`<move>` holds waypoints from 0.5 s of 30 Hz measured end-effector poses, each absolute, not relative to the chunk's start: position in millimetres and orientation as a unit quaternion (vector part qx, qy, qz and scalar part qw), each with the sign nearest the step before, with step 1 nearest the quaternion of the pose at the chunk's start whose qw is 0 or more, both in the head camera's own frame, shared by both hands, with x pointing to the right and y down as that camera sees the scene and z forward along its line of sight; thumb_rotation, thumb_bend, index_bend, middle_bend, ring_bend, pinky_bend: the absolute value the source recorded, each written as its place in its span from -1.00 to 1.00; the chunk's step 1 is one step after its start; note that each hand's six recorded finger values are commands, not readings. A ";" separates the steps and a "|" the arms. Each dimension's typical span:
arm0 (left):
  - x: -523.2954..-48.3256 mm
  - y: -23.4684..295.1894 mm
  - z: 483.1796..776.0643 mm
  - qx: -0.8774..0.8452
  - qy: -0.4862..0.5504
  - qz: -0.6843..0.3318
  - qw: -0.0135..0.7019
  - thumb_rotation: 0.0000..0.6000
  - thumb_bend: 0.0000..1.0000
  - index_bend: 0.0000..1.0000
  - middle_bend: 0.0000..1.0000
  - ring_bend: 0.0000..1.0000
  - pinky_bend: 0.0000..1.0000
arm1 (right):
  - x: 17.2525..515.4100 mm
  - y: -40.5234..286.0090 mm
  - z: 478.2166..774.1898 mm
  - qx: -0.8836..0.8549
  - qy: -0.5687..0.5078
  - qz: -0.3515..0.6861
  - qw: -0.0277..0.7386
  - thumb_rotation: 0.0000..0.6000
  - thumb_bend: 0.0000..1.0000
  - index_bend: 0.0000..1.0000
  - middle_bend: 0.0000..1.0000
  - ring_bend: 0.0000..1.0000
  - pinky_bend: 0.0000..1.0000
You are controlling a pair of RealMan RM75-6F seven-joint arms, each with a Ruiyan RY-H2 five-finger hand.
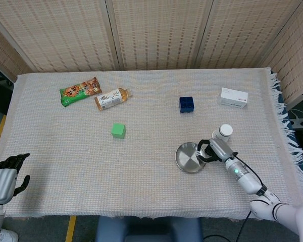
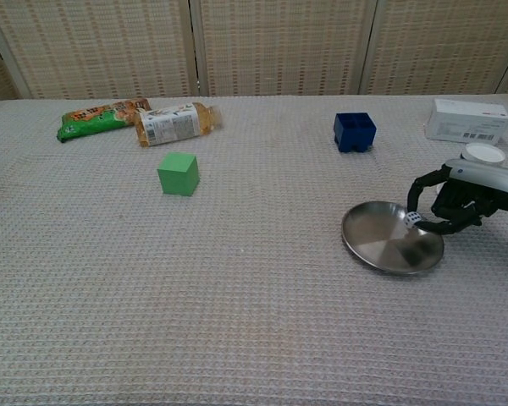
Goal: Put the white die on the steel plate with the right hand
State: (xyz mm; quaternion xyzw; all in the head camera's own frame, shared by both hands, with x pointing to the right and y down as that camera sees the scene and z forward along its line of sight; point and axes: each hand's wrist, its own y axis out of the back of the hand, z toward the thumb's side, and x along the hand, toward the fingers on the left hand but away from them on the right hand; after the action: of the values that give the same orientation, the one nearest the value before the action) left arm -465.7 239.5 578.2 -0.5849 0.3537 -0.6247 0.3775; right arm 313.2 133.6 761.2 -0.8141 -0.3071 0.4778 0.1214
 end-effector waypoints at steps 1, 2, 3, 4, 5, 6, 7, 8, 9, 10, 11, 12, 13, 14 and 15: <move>-465.9 239.5 578.2 -0.585 0.354 -0.625 0.377 1.00 -0.21 -0.64 -0.58 -0.61 -0.38 | 312.4 134.2 762.5 -0.815 -0.306 0.477 0.120 1.00 -0.37 0.22 0.94 0.77 0.64; -466.0 239.4 578.1 -0.585 0.354 -0.625 0.377 1.00 -0.21 -0.64 -0.58 -0.60 -0.38 | 311.4 135.0 763.6 -0.817 -0.304 0.476 0.118 1.00 -0.38 0.22 0.94 0.77 0.64; -466.0 239.3 578.0 -0.585 0.354 -0.625 0.377 1.00 -0.21 -0.64 -0.58 -0.60 -0.38 | 310.2 136.2 764.8 -0.819 -0.302 0.475 0.117 1.00 -0.38 0.22 0.94 0.77 0.64; -465.9 239.3 577.9 -0.585 0.354 -0.625 0.378 1.00 -0.21 -0.64 -0.58 -0.60 -0.38 | 309.4 137.2 765.5 -0.820 -0.299 0.474 0.116 1.00 -0.38 0.21 0.94 0.77 0.64; -465.8 239.3 577.6 -0.585 0.354 -0.624 0.378 1.00 -0.21 -0.64 -0.58 -0.60 -0.38 | 308.5 138.2 765.9 -0.822 -0.297 0.472 0.115 1.00 -0.39 0.19 0.94 0.77 0.64; -465.8 239.3 577.4 -0.585 0.355 -0.624 0.378 1.00 -0.21 -0.65 -0.58 -0.61 -0.38 | 307.8 139.4 766.1 -0.823 -0.295 0.471 0.115 1.00 -0.41 0.17 0.94 0.77 0.64; -465.7 239.3 577.2 -0.585 0.355 -0.624 0.378 1.00 -0.21 -0.65 -0.58 -0.61 -0.38 | 307.5 140.3 766.2 -0.825 -0.293 0.470 0.115 1.00 -0.43 0.12 0.94 0.77 0.64; -465.7 239.4 577.0 -0.585 0.355 -0.623 0.378 1.00 -0.21 -0.64 -0.58 -0.61 -0.38 | 307.3 141.0 766.2 -0.826 -0.291 0.470 0.115 1.00 -0.45 0.09 0.94 0.77 0.64; -465.7 239.3 576.8 -0.585 0.356 -0.623 0.378 1.00 -0.21 -0.64 -0.58 -0.61 -0.38 | 307.3 141.7 765.9 -0.827 -0.288 0.469 0.115 1.00 -0.48 0.05 0.94 0.77 0.64; -465.8 239.3 576.7 -0.585 0.356 -0.623 0.378 1.00 -0.21 -0.64 -0.58 -0.61 -0.38 | 307.4 142.2 765.6 -0.827 -0.286 0.469 0.116 1.00 -0.50 -0.01 0.94 0.77 0.64; -466.0 239.4 576.6 -0.584 0.356 -0.623 0.378 1.00 -0.21 -0.64 -0.58 -0.60 -0.38 | 307.5 142.5 765.2 -0.828 -0.285 0.468 0.118 1.00 -0.52 -0.08 0.94 0.77 0.64; -466.0 239.4 576.6 -0.584 0.356 -0.623 0.378 1.00 -0.21 -0.64 -0.58 -0.60 -0.38 | 307.4 142.6 764.5 -0.829 -0.284 0.467 0.120 1.00 -0.53 -0.13 0.94 0.77 0.64; -465.9 239.4 576.6 -0.584 0.357 -0.623 0.378 1.00 -0.21 -0.64 -0.58 -0.60 -0.38 | 307.4 142.8 764.0 -0.829 -0.283 0.466 0.121 1.00 -0.54 -0.19 0.94 0.77 0.64; -466.0 239.4 576.8 -0.584 0.356 -0.623 0.378 1.00 -0.21 -0.64 -0.58 -0.60 -0.38 | 307.3 142.9 763.5 -0.830 -0.282 0.465 0.123 1.00 -0.55 -0.22 0.94 0.77 0.64; -466.0 239.4 576.8 -0.584 0.356 -0.624 0.378 1.00 -0.21 -0.64 -0.58 -0.60 -0.38 | 307.4 142.9 762.8 -0.830 -0.282 0.464 0.125 1.00 -0.56 -0.27 0.94 0.77 0.64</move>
State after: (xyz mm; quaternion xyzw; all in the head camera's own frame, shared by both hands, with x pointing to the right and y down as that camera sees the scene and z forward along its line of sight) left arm -466.0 239.4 576.8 -0.5844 0.3562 -0.6235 0.3780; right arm 307.4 142.9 762.8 -0.8304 -0.2816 0.4642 0.1254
